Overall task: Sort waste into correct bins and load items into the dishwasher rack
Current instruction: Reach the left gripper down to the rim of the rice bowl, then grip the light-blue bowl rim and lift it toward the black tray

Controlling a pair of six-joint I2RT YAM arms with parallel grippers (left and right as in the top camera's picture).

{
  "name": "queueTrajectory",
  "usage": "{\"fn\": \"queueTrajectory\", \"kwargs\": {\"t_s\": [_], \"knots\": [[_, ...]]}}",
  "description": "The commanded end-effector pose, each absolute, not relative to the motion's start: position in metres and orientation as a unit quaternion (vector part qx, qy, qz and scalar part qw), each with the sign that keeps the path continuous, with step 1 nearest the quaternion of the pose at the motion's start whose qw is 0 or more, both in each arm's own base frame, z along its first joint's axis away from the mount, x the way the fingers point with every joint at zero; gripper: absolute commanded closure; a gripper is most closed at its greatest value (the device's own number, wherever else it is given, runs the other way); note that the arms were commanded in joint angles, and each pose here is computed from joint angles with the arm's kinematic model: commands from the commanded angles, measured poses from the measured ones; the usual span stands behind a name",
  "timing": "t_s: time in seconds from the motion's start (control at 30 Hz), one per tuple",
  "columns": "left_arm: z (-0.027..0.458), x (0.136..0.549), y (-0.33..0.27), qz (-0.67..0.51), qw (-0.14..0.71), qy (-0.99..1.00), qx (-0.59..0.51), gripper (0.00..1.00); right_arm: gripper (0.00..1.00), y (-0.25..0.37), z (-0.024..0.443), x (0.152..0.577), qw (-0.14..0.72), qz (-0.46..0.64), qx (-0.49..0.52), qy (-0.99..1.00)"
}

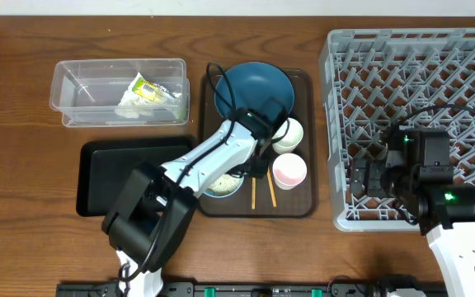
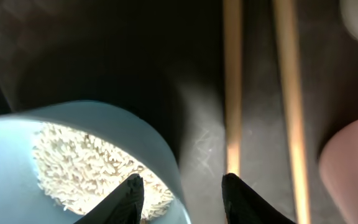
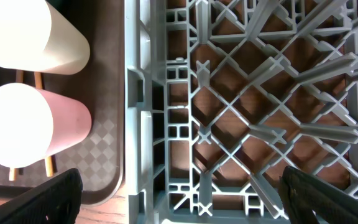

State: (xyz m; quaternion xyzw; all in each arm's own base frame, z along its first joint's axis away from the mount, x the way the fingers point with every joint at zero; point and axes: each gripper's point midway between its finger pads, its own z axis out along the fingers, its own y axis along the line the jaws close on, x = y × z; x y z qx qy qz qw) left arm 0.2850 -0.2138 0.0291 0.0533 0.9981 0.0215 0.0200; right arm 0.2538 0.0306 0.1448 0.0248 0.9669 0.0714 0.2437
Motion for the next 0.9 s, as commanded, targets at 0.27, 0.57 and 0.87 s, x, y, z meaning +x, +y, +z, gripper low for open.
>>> {"fn": "queueTrajectory", "kwargs": {"t_s": [0.27,0.57,0.87], "knots": [[0.0190,0.2794,-0.2093,0.032,0.010,0.999,0.039,0.68,0.01,0.0333,0.1499,0.2556,0.246,0.076,0.026,0.966],[0.0190,0.2800,-0.2097,0.031,0.012,0.999,0.039,0.88,0.01,0.0333,0.1500,0.2557,0.246,0.076,0.026,0.966],[0.0224,0.2807,-0.2102,0.028,0.016,0.999,0.039,0.94,0.01,0.0333,0.1498,0.2554,0.246,0.076,0.026,0.966]]}}
